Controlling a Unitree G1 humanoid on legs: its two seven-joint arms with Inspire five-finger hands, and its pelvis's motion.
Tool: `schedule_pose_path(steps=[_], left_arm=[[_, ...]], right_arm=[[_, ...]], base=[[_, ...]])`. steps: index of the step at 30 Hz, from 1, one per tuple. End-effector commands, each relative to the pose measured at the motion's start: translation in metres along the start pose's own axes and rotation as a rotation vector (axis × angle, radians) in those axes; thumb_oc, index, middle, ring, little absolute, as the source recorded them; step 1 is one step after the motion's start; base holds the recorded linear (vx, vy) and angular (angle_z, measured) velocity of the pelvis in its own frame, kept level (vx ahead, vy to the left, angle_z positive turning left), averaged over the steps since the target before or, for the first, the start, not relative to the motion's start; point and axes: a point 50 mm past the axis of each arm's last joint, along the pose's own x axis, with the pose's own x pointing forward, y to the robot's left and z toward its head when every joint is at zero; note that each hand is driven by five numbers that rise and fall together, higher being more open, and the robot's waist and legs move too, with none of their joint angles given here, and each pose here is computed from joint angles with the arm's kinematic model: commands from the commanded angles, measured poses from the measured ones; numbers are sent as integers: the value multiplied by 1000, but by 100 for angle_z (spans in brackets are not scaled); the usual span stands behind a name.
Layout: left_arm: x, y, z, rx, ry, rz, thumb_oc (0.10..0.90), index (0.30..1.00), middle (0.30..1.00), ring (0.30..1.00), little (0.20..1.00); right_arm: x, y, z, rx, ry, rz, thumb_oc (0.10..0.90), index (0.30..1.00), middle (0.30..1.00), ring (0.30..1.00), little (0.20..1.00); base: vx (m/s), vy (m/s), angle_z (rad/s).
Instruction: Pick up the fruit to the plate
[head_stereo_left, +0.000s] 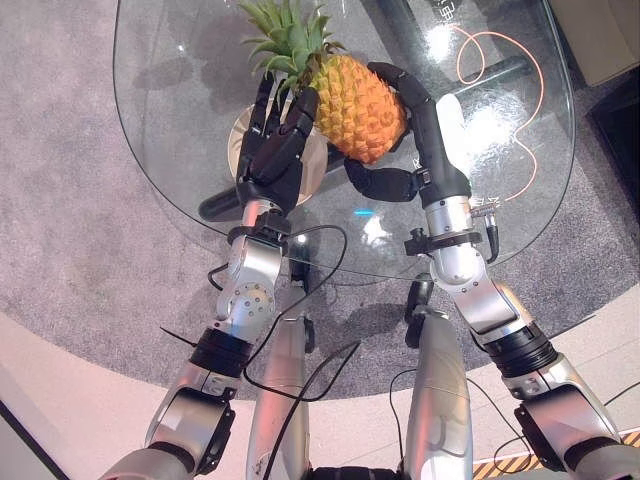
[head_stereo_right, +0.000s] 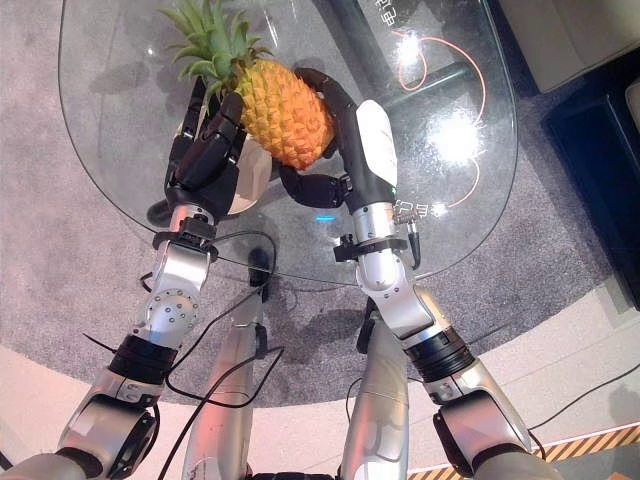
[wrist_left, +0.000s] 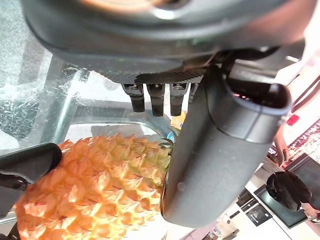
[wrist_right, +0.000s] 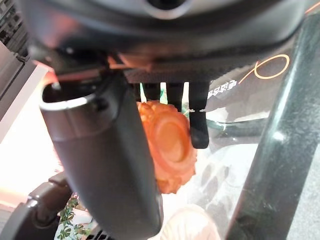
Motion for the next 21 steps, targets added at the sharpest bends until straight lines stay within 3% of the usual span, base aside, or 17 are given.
schedule_pose_path(steps=[1, 21], left_arm=[[8, -64, 39, -56, -214, -298, 800, 900, 900, 900, 900], [6, -62, 47, -86, -244, -300, 800, 900, 900, 900, 900]], right_arm=[[20, -19, 87, 72, -437, -73, 100, 300, 300, 300, 200], [15, -13, 92, 15, -506, 61, 100, 300, 300, 300, 200]], base=[[0, 0, 0], [0, 0, 0]])
